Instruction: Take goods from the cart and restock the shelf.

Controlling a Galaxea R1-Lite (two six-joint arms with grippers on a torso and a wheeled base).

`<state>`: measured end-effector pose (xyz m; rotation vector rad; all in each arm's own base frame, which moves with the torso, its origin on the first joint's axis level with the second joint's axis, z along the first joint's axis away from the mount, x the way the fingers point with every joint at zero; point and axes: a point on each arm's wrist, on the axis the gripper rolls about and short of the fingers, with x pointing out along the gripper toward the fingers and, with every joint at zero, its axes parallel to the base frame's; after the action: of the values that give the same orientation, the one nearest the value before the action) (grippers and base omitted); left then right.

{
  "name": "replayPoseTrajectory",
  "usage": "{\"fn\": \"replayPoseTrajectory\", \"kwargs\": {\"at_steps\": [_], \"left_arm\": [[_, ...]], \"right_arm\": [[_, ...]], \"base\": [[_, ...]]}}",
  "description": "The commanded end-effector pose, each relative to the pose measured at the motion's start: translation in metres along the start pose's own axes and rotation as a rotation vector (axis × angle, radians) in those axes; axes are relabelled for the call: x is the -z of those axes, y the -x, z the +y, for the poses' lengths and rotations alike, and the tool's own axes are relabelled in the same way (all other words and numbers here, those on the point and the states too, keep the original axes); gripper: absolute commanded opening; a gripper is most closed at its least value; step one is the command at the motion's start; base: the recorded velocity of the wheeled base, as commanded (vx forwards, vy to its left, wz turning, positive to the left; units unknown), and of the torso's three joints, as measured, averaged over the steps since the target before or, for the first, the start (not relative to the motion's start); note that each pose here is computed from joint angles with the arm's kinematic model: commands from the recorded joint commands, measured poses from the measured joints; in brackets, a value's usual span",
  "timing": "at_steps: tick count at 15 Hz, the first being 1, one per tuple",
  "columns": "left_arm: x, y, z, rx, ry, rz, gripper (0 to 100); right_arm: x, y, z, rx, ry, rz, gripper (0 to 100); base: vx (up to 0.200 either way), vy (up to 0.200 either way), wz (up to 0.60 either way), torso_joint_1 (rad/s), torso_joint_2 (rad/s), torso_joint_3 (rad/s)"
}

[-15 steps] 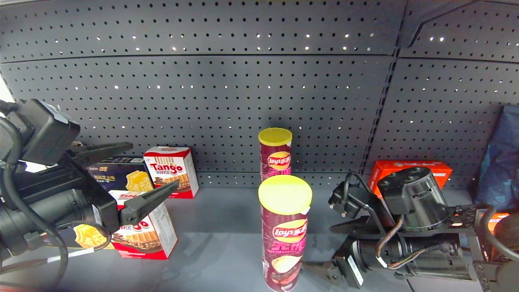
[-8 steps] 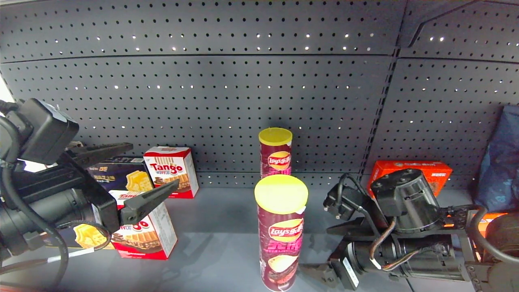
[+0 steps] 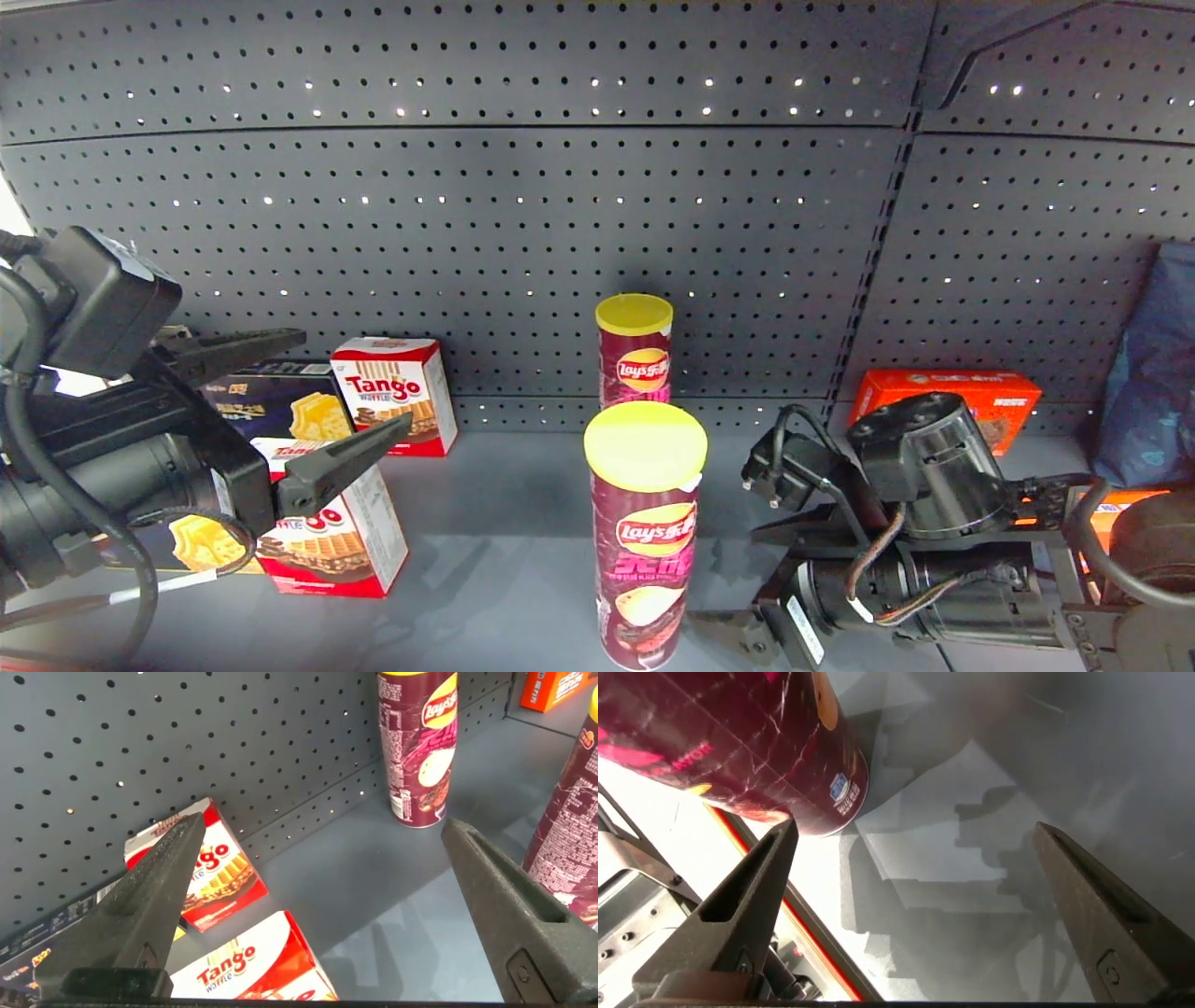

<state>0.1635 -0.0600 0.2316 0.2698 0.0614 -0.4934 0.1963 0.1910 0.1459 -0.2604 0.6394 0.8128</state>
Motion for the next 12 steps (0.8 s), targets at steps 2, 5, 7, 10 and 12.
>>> {"fn": "replayPoseTrajectory", "kwargs": {"at_steps": [2,5,7,10,12], "left_arm": [[0.0002,-0.0004,0.0000,0.000,0.000,0.001,100],[0.0002,-0.0004,0.0000,0.000,0.000,0.001,100],[0.0002,-0.0004,0.0000,-0.001,0.000,0.001,100],[0.0002,-0.0004,0.0000,-0.001,0.000,0.001,100],[0.0016,0.0001,-0.0002,-0.002,0.001,0.005,100]], "right_arm": [[-0.0020,0.0014,0.0000,0.000,0.001,-0.009,100],[-0.0043,-0.0021,0.0009,-0.003,0.005,-0.009,100],[-0.0037,-0.0035,0.0022,-0.007,0.006,-0.005,100],[-0.0040,-0.0039,0.0021,-0.007,0.006,-0.005,100],[-0.0051,0.0005,0.0002,0.001,-0.001,-0.019,100]], "base": [[0.000,0.000,0.00,0.000,0.00,0.000],[0.000,0.000,0.00,0.000,0.00,0.000],[0.000,0.000,0.00,0.000,0.00,0.000],[0.000,0.000,0.00,0.000,0.00,0.000],[0.000,0.000,0.00,0.000,0.00,0.000]]}}
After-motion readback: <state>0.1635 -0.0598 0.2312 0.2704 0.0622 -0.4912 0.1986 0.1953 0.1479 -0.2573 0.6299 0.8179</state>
